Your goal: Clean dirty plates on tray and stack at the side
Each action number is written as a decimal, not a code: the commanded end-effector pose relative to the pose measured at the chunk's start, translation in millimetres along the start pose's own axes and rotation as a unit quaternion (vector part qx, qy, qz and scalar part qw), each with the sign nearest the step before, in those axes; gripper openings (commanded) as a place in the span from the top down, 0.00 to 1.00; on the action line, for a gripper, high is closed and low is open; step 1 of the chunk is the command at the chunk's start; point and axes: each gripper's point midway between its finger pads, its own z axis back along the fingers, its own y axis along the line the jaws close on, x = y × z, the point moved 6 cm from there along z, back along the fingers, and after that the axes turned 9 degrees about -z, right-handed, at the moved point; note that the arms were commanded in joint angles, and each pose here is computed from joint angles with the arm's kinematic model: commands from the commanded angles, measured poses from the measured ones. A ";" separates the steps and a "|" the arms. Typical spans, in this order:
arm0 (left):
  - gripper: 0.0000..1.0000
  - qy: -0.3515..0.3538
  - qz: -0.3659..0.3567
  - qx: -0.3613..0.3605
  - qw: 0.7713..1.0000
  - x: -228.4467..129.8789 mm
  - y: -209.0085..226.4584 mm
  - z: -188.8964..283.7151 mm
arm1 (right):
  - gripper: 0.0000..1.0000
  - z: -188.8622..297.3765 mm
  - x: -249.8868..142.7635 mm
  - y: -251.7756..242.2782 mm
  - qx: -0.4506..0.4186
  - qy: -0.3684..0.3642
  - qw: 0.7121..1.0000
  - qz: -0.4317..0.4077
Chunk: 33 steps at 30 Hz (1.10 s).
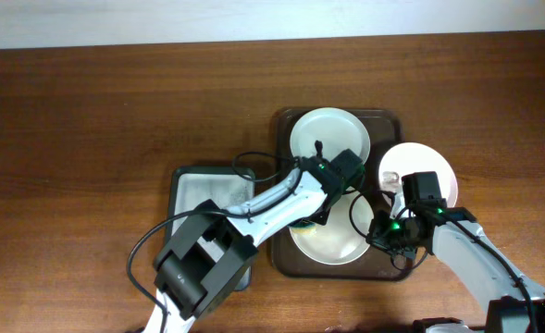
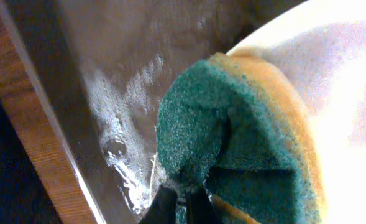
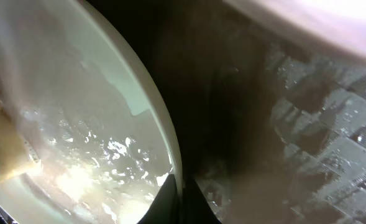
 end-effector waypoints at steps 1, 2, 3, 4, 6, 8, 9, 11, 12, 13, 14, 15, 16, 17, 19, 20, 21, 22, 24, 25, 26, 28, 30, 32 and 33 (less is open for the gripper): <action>1.00 0.012 0.029 -0.002 1.000 18.2 20.3 13.2 | 0.96 0.0 2.1 -18.3 -0.060 -0.017 0.998 -0.006; 1.00 0.015 0.033 -0.015 0.999 21.8 22.1 25.3 | 0.96 0.0 1.8 -18.5 -0.061 -0.016 0.998 -0.003; 1.00 0.016 0.040 -0.020 0.999 24.6 29.5 38.3 | 0.96 0.1 1.7 -18.5 -0.061 -0.016 0.998 -0.002; 1.00 0.018 0.054 -0.022 0.998 25.5 44.7 52.9 | 0.96 0.2 1.0 -18.3 -0.060 -0.013 0.998 0.006; 1.00 0.016 0.088 -0.020 0.996 22.2 79.3 74.1 | 0.96 1.1 -0.2 -18.1 -0.060 -0.007 0.998 0.015; 1.00 0.013 0.129 -0.022 0.991 12.8 127.1 96.8 | 0.96 7.9 2.0 -13.5 -0.059 -0.005 0.998 0.032; 1.00 0.011 0.127 -0.034 0.991 9.9 140.4 103.3 | 0.96 14.9 4.3 -9.1 -0.058 -0.008 0.997 0.045; 1.00 0.007 0.122 -0.089 0.989 -1.8 170.8 112.5 | 0.96 36.5 9.8 4.3 -0.056 -0.023 0.996 0.068; 1.00 0.010 0.118 -0.108 0.987 -9.1 179.4 109.2 | 0.96 46.6 11.2 10.2 -0.060 -0.033 0.995 0.076; 1.00 0.014 0.115 -0.120 0.986 -15.2 183.7 104.3 | 0.96 53.9 11.8 13.9 -0.066 -0.042 0.993 0.083; 1.00 0.020 0.112 -0.144 0.983 -25.1 186.9 93.5 | 0.96 63.1 11.3 19.6 -0.074 -0.054 0.991 0.096; 1.00 0.025 0.109 -0.171 0.979 -39.5 187.0 76.3 | 0.96 73.8 10.3 26.8 -0.084 -0.071 0.988 0.113; 1.00 0.026 0.113 -0.175 0.978 -47.5 188.3 67.9 | 0.96 79.1 9.5 30.3 -0.092 -0.081 0.985 0.121; 1.00 0.030 0.121 -0.174 0.977 -58.8 190.4 57.1 | 0.96 86.1 9.3 33.6 -0.110 -0.099 0.981 0.125; 1.00 0.031 0.136 -0.172 0.975 -76.2 193.0 38.3 | 0.96 95.5 9.0 37.9 -0.150 -0.132 0.971 0.134; 0.99 0.033 0.142 -0.172 0.974 -82.0 193.8 29.3 | 0.96 101.9 9.7 41.1 -0.178 -0.158 0.961 0.138; 0.99 0.035 0.147 -0.172 0.973 -86.4 193.9 20.7 | 0.96 109.1 10.7 44.5 -0.206 -0.186 0.949 0.149; 1.00 0.038 0.149 -0.172 0.973 -90.3 192.6 15.0 | 0.96 116.3 10.3 48.2 -0.230 -0.207 0.936 0.165; 1.00 0.042 0.148 -0.173 0.973 -93.8 190.7 10.9 | 0.96 132.3 5.9 60.0 -0.265 -0.244 0.911 0.203; 1.00 0.040 0.148 -0.172 0.973 -93.1 190.9 10.8 | 0.96 138.3 3.4 66.3 -0.273 -0.259 0.900 0.219; 1.00 0.038 0.149 -0.172 0.973 -92.3 191.1 10.8 | 0.96 143.2 0.5 73.7 -0.277 -0.274 0.890 0.235; 1.00 0.037 0.149 -0.172 0.973 -91.7 191.3 10.6 | 0.96 149.1 -6.9 87.4 -0.287 -0.301 0.865 0.280; 0.99 0.036 0.149 -0.172 0.973 -91.3 191.4 10.6 | 0.96 151.7 -13.3 95.0 -0.302 -0.321 0.840 0.317; 0.95 0.033 0.149 -0.172 0.973 -90.5 191.6 10.5 | 0.96 154.8 -20.7 102.1 -0.313 -0.345 0.816 0.342; 0.94 0.033 0.149 -0.172 0.973 -90.5 191.6 10.5 | 0.96 156.0 -23.9 105.3 -0.315 -0.354 0.807 0.351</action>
